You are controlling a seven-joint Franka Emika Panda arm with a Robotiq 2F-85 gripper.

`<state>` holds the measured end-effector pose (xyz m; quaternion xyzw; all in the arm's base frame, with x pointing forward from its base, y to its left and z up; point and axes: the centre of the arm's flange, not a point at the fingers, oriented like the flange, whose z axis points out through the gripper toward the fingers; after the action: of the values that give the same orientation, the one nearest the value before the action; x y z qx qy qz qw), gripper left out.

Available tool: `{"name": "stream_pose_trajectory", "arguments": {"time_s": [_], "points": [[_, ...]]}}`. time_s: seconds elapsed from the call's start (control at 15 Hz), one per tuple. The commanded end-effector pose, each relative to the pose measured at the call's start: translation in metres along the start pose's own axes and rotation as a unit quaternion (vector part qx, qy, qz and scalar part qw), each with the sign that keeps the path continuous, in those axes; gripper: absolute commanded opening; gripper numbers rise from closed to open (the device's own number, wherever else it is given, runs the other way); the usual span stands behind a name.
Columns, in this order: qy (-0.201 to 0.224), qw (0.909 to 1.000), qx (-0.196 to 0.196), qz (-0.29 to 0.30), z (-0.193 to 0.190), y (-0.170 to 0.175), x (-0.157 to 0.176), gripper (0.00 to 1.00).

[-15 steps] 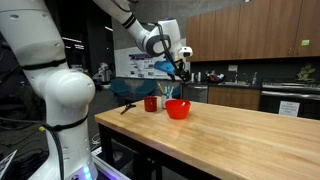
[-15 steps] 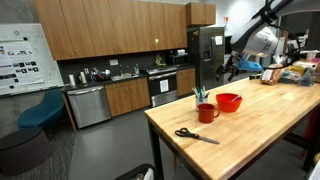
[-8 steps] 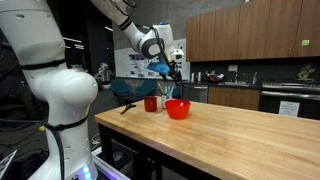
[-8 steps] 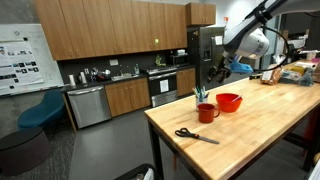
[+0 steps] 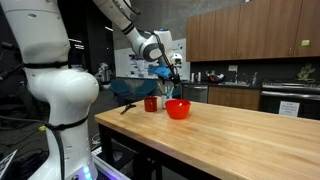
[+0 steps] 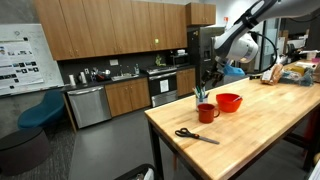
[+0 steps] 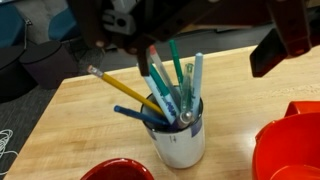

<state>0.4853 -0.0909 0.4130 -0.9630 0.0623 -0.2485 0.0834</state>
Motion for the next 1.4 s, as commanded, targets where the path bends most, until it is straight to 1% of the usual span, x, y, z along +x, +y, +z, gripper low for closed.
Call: {"name": "stream_pose_trajectory", "arguments": {"time_s": [0.0,0.27,0.33,0.47,0.67,1.0,1.07,1.33], "points": [[0.006,0.9998,0.001,-0.017,0.016,0.005,0.022,1.0],[0.0,0.9997,0.008,-0.022,0.027,0.008,0.032,1.0],[-0.001,0.9997,0.011,-0.022,0.03,0.009,0.033,0.94],[-0.005,0.9997,0.013,-0.022,0.036,0.01,0.036,0.69],[-0.007,0.9996,0.012,-0.025,0.039,0.012,0.038,0.44],[-0.005,0.9996,0.01,-0.026,0.032,0.012,0.038,0.06],[-0.005,0.9996,0.009,-0.026,0.031,0.012,0.038,0.01],[-0.001,0.9996,0.008,-0.028,0.024,0.013,0.034,0.0]]}}
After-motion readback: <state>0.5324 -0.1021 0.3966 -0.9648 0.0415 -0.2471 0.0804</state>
